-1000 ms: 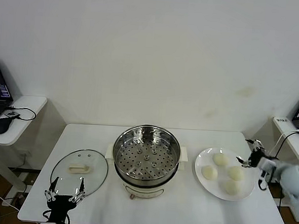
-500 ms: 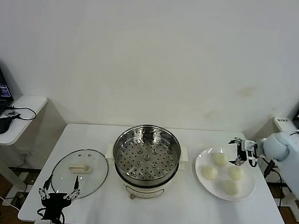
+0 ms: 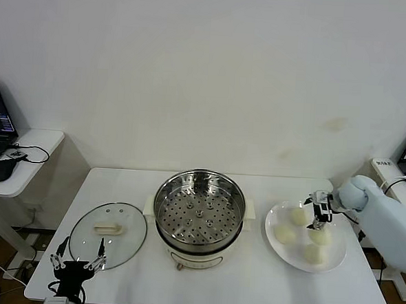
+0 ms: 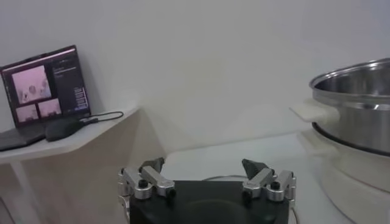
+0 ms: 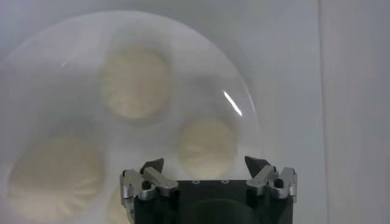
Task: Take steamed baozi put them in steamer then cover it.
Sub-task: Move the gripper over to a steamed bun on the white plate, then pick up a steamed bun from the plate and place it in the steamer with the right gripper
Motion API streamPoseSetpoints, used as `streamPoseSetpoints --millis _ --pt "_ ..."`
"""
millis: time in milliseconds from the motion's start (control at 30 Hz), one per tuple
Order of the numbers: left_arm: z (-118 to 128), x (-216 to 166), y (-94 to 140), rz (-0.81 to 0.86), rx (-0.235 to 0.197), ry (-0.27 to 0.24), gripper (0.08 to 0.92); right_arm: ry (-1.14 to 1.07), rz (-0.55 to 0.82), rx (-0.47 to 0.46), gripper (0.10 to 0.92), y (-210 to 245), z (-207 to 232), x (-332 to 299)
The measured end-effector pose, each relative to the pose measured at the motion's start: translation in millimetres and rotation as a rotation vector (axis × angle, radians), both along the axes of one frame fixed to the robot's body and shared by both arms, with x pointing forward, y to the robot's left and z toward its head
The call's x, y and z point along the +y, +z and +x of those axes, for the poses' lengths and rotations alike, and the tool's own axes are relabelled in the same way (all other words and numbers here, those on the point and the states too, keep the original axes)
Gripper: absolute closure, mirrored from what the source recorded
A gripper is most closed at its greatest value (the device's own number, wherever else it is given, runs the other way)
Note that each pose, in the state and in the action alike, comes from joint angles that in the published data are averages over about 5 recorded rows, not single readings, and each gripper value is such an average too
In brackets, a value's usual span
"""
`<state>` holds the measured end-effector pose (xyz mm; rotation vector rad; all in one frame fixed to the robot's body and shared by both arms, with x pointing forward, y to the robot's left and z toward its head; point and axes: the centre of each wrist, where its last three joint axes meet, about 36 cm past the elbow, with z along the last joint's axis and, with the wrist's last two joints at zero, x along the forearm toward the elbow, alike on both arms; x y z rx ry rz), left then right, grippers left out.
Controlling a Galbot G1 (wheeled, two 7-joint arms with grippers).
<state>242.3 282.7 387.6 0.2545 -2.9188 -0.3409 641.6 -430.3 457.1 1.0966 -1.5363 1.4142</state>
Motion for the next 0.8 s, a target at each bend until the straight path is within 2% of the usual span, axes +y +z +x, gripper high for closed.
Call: streamPoseSetpoints --millis 100,333,433,800 --pt "0 0 0 0.001 -0.002 0.001 0.177 0.0 -0.008 0.007 0.227 -5 4 3" --pt "1 1 0 0.004 -0.007 0.006 0.177 -0.001 -0.02 0.017 0.37 -12 12 8" --pt "1 2 0 0.005 -0.008 0.007 0.177 -0.001 -0.021 0.017 0.405 -12 15 10" --pt "3 3 3 0.002 -0.016 0.003 0.177 0.023 -0.024 0.021 0.422 11 21 12"
